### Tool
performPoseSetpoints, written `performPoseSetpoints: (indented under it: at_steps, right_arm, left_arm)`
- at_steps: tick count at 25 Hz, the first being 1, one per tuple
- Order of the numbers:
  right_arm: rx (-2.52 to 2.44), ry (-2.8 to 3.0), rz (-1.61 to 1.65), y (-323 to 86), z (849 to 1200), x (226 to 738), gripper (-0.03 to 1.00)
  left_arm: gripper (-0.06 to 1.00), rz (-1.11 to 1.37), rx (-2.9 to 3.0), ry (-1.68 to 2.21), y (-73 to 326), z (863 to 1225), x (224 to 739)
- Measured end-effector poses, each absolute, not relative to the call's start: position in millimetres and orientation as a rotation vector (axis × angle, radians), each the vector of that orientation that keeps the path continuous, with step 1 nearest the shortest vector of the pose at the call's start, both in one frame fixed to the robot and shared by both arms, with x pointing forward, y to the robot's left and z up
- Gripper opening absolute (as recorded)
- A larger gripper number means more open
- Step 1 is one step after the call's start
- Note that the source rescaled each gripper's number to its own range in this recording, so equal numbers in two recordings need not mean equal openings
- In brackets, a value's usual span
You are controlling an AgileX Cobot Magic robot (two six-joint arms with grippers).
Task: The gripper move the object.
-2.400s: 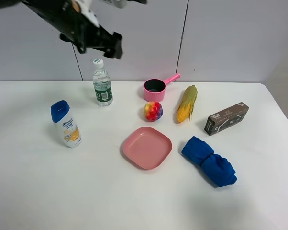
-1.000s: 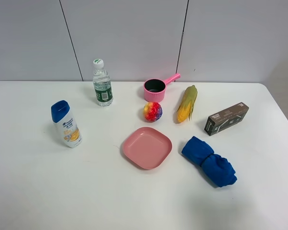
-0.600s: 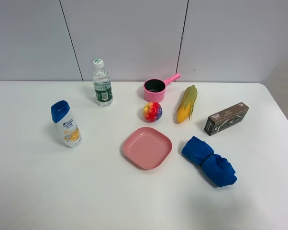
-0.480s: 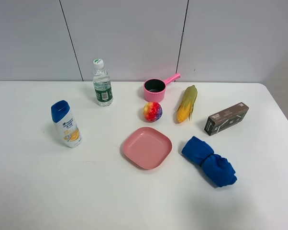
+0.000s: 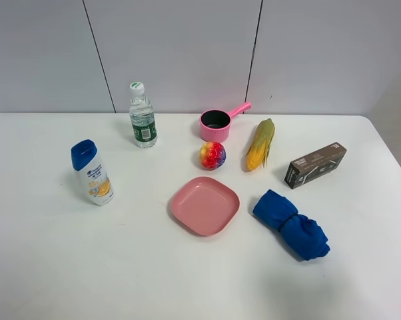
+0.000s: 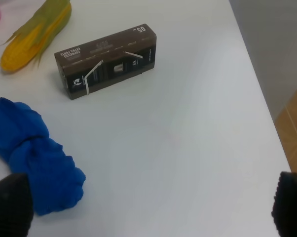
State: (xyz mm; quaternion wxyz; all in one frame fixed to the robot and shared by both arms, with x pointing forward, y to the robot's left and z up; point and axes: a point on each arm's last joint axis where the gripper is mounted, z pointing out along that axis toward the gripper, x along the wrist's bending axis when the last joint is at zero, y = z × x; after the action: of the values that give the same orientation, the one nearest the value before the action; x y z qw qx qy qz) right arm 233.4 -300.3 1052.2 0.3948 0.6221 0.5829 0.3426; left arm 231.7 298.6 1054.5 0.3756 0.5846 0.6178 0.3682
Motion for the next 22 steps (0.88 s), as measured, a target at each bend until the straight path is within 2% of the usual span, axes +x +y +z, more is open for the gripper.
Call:
performPoseSetpoints:
  at_steps: [22]
  right_arm:
    - [1.578, 1.478, 0.869, -300.3, 1052.2, 233.4, 1.00]
  left_arm:
    - [0.93, 0.943, 1.495, 1.580, 298.6, 1054.5, 231.7]
